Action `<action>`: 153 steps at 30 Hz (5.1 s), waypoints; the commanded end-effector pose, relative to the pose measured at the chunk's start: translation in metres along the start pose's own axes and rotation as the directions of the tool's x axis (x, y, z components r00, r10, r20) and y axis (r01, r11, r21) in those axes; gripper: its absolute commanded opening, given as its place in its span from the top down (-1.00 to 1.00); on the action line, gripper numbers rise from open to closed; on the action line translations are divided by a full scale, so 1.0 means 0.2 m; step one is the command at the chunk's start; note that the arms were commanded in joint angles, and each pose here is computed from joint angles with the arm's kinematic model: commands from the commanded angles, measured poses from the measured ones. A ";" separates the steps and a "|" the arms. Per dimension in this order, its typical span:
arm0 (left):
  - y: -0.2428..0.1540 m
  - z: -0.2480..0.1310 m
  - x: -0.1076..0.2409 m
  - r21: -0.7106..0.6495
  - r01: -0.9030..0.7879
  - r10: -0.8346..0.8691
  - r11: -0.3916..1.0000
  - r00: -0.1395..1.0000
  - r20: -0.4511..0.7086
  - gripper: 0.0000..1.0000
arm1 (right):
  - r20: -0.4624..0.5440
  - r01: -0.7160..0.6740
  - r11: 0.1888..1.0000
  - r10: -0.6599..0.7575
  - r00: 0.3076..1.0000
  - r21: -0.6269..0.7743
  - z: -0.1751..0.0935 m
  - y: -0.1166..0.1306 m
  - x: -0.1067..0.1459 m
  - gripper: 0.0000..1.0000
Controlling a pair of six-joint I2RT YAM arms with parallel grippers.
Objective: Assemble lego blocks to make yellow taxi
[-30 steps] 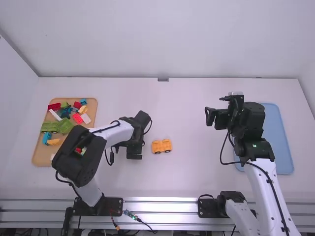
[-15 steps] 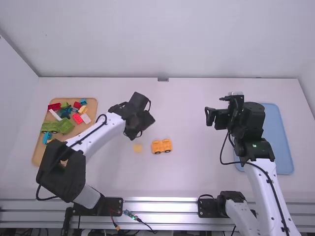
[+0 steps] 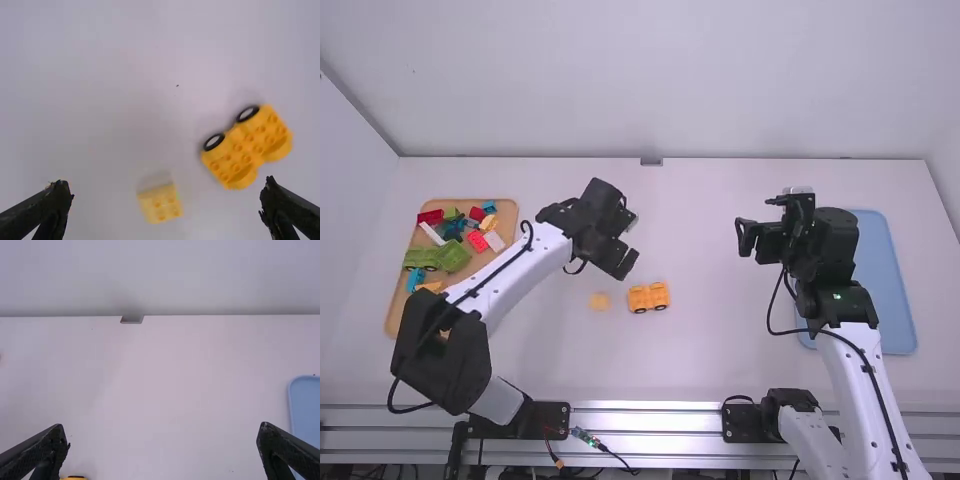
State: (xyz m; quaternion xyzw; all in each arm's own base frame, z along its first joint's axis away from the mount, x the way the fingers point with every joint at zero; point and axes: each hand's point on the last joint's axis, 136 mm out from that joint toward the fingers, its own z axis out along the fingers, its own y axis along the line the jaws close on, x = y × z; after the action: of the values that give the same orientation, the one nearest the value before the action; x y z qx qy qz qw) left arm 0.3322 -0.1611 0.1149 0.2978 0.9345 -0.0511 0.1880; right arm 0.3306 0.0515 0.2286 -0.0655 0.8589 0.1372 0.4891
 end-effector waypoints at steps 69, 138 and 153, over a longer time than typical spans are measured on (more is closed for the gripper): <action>-0.05 0.48 0.56 0.224 -0.793 0.575 0.567 0.576 0.582 -0.63 | 0.271 0.505 0.251 -0.609 0.745 -0.826 0.52 0.76 1.16 -0.99; -0.33 0.35 0.20 0.209 -0.663 0.436 0.719 0.665 0.607 0.96 | 0.305 0.483 0.210 -0.551 0.777 -0.850 0.67 0.83 1.28 0.13; -0.36 0.36 0.18 0.196 -0.713 0.464 0.673 0.614 0.638 0.96 | 0.198 0.431 0.304 -0.573 0.795 -0.850 0.72 0.79 1.30 0.41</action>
State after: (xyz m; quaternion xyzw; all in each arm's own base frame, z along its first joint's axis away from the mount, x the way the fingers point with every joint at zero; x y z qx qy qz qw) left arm 0.2876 -0.2098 0.0306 0.5918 0.6637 -0.2639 0.3736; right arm 0.2755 0.2526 -0.0275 -0.5848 0.6153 0.3893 0.3577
